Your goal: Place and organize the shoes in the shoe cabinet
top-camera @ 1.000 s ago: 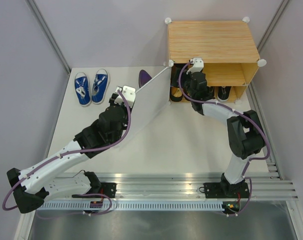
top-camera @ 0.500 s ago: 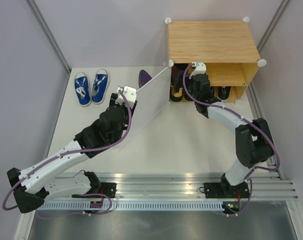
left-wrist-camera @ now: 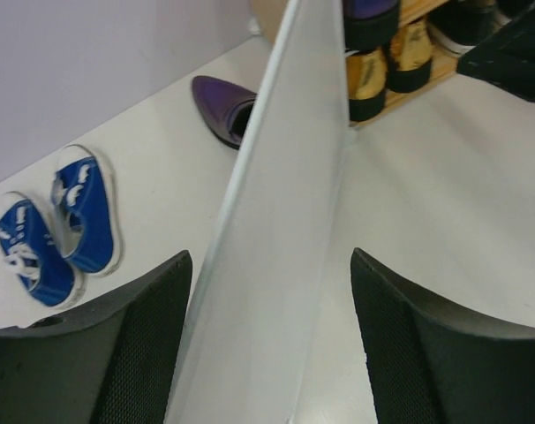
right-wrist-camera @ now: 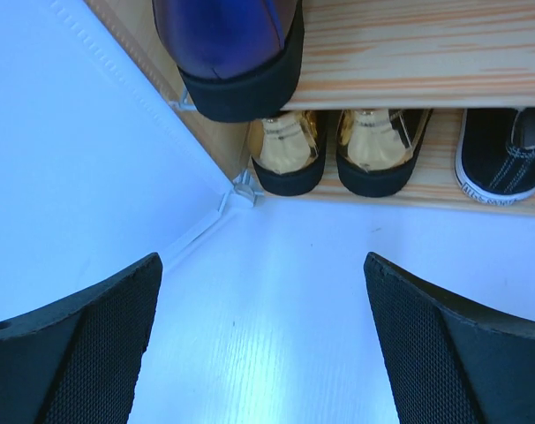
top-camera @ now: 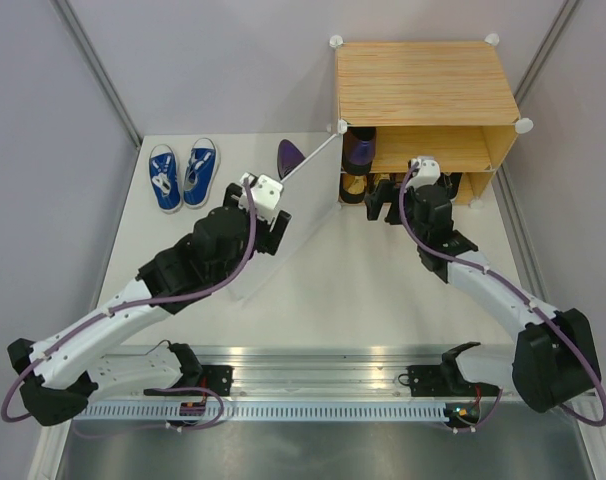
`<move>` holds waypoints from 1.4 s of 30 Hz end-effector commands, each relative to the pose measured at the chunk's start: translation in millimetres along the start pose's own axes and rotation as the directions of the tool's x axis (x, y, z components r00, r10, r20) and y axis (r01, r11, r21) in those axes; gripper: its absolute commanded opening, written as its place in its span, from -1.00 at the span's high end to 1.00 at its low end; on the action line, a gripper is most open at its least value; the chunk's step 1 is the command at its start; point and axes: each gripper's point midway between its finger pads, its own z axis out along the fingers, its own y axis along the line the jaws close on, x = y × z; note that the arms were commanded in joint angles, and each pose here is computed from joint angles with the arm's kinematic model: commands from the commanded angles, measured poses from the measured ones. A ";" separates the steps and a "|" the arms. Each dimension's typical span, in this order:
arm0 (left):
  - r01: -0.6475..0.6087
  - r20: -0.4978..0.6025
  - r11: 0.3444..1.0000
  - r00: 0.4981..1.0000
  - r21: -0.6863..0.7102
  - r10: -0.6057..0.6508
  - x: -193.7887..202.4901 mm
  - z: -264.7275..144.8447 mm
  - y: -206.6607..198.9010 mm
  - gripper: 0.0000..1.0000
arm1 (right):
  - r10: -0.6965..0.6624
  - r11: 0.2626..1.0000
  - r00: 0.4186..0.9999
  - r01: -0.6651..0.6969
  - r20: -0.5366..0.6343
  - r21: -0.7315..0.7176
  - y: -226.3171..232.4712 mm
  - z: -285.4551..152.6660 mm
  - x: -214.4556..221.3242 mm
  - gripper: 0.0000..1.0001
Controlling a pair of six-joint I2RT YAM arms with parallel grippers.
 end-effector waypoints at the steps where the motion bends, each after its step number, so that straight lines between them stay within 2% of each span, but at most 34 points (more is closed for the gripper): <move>1: 0.073 0.026 0.972 0.996 0.223 -0.081 -22.9 -23.1 -29.3 -0.54 | 0.028 1.000 1.000 -0.028 0.002 -0.013 1.4 -18.2 -0.4 -0.96; 5: 0.059 0.020 0.901 0.997 0.430 -0.074 -27.8 -44.0 -59.6 -0.61 | 0.031 1.000 1.000 -0.031 -0.005 -0.004 -1.4 -28.6 2.2 -0.96; 8: 0.077 -0.042 0.784 0.997 0.615 -0.065 -21.6 -57.8 -98.4 -0.64 | 0.035 0.999 0.999 -0.035 -0.010 0.001 -3.0 -33.1 4.0 -0.96; 9: 0.078 -0.052 0.712 0.997 0.698 -0.057 -21.2 -68.5 -114.3 -0.64 | 0.036 0.999 0.999 -0.036 -0.012 0.002 -3.4 -33.7 6.0 -0.96; 11: 0.086 -0.076 0.646 0.996 0.758 -0.043 -18.2 -75.0 -128.7 -0.64 | 0.039 0.999 0.999 -0.039 -0.015 -0.002 -2.7 -34.2 6.9 -0.96; 12: 0.091 -0.087 0.574 0.996 0.814 -0.034 -17.0 -84.5 -140.8 -0.64 | 0.039 0.999 0.999 -0.039 -0.017 -0.003 -2.7 -34.2 7.7 -0.96; 14: 0.084 -0.084 0.485 0.996 0.871 -0.023 -16.5 -98.6 -151.9 -0.65 | 0.043 0.999 0.999 -0.043 -0.022 -0.002 -2.8 -33.7 9.5 -0.96; 15: 0.041 -0.039 0.402 0.999 0.915 -0.012 -19.0 -115.2 -157.0 -0.66 | 0.045 0.999 0.999 -0.045 -0.022 -0.002 -2.7 -33.3 9.6 -0.96; 17: -0.012 0.017 0.326 1.000 0.945 -0.012 -16.9 -135.2 -159.6 -0.72 | 0.048 0.999 0.998 -0.048 -0.027 -0.010 -1.2 -33.2 10.6 -0.96; 18: -0.086 0.104 0.307 0.994 0.948 -0.044 -27.2 -151.9 -151.5 -0.75 | 0.048 0.999 0.998 -0.049 -0.032 -0.011 -0.8 -32.8 12.5 -0.96; 20: -0.142 0.178 0.345 0.981 0.928 -0.075 -33.5 -158.9 -139.8 -0.81 | 0.048 0.999 0.998 -0.049 -0.041 -0.018 0.2 -32.5 14.7 -0.96; 21: -0.144 0.204 0.434 0.974 0.890 -0.095 -39.9 -151.4 -128.6 -0.83 | 0.047 0.999 0.998 -0.048 -0.043 -0.017 -0.5 -32.5 15.7 -0.96; 22: -0.164 0.276 0.503 0.948 0.849 -0.157 -53.7 -154.0 -114.2 -0.84 | 0.047 0.999 0.998 -0.048 -0.042 -0.016 -0.7 -33.1 15.4 -0.96; 23: -0.138 0.298 0.576 0.935 0.805 -0.192 -60.9 -147.0 -102.4 -0.92 | 0.048 0.999 0.998 -0.049 -0.043 -0.021 0.1 -33.8 15.4 -0.96; 24: -0.046 0.285 0.697 0.930 0.715 -0.231 -64.0 -127.2 -82.7 -0.99 | 0.046 0.999 0.998 -0.047 -0.040 -0.023 0.5 -34.7 14.4 -0.96; 26: 0.030 0.309 0.803 0.914 0.595 -0.263 -70.1 -106.2 -59.6 -0.99 | 0.046 0.999 0.998 -0.046 -0.035 -0.027 1.6 -36.2 12.6 -0.96; 27: 0.166 0.272 0.877 0.910 0.450 -0.312 -67.7 -84.2 -34.1 -0.99 | 0.045 0.999 0.998 -0.045 -0.032 -0.025 0.9 -36.4 11.8 -0.96; 28: 0.220 0.266 0.906 0.907 0.362 -0.327 -69.7 -72.8 -18.1 -0.99 | 0.044 0.999 0.999 -0.044 -0.031 -0.021 -0.1 -36.4 11.1 -0.96; 29: 0.249 0.209 0.928 0.927 0.278 -0.311 -57.1 -50.2 -15.3 -0.99 | 0.045 0.999 0.999 -0.045 -0.032 -0.018 -0.2 -36.4 11.5 -0.96; 32: 0.375 0.118 0.927 0.922 -0.026 -0.370 -42.6 -12.0 33.0 -0.99 | 0.049 0.999 0.998 -0.049 -0.031 0.001 -4.0 -36.2 13.4 -0.96; 33: 0.437 -0.003 0.894 0.898 -0.093 -0.439 -16.2 8.9 30.2 -0.99 | 0.048 0.999 0.998 -0.048 -0.033 0.007 -5.4 -35.9 15.1 -0.96; 35: 0.545 -0.049 0.824 0.829 -0.155 -0.558 -9.5 29.8 51.7 -0.99 | 0.051 0.998 0.998 -0.050 -0.033 0.022 -8.3 -36.1 16.4 -0.96; 36: 0.614 -0.122 0.780 0.771 -0.120 -0.625 0.7 48.7 34.3 -0.99 | 0.051 0.998 0.998 -0.050 -0.034 0.022 -8.6 -36.4 17.4 -0.96; 37: 0.650 -0.123 0.748 0.738 -0.134 -0.663 3.3 59.3 39.9 -0.99 | 0.053 0.998 0.998 -0.053 -0.028 0.021 -8.7 -37.7 15.6 -0.96; 38: 0.679 -0.132 0.722 0.710 -0.135 -0.692 5.0 68.7 35.4 -0.97 | 0.055 0.998 0.998 -0.054 -0.029 0.023 -9.3 -38.3 16.7 -0.96; 41: 0.695 -0.169 0.690 0.669 -0.203 -0.723 29.5 116.9 34.0 -0.97 | 0.069 0.997 0.997 -0.068 -0.025 0.029 -10.5 -41.9 17.6 -0.96; 42: 0.718 -0.191 0.661 0.633 -0.217 -0.750 37.7 129.2 30.6 -0.97 | 0.075 0.997 0.997 -0.074 -0.020 0.029 -10.5 -44.1 17.1 -0.96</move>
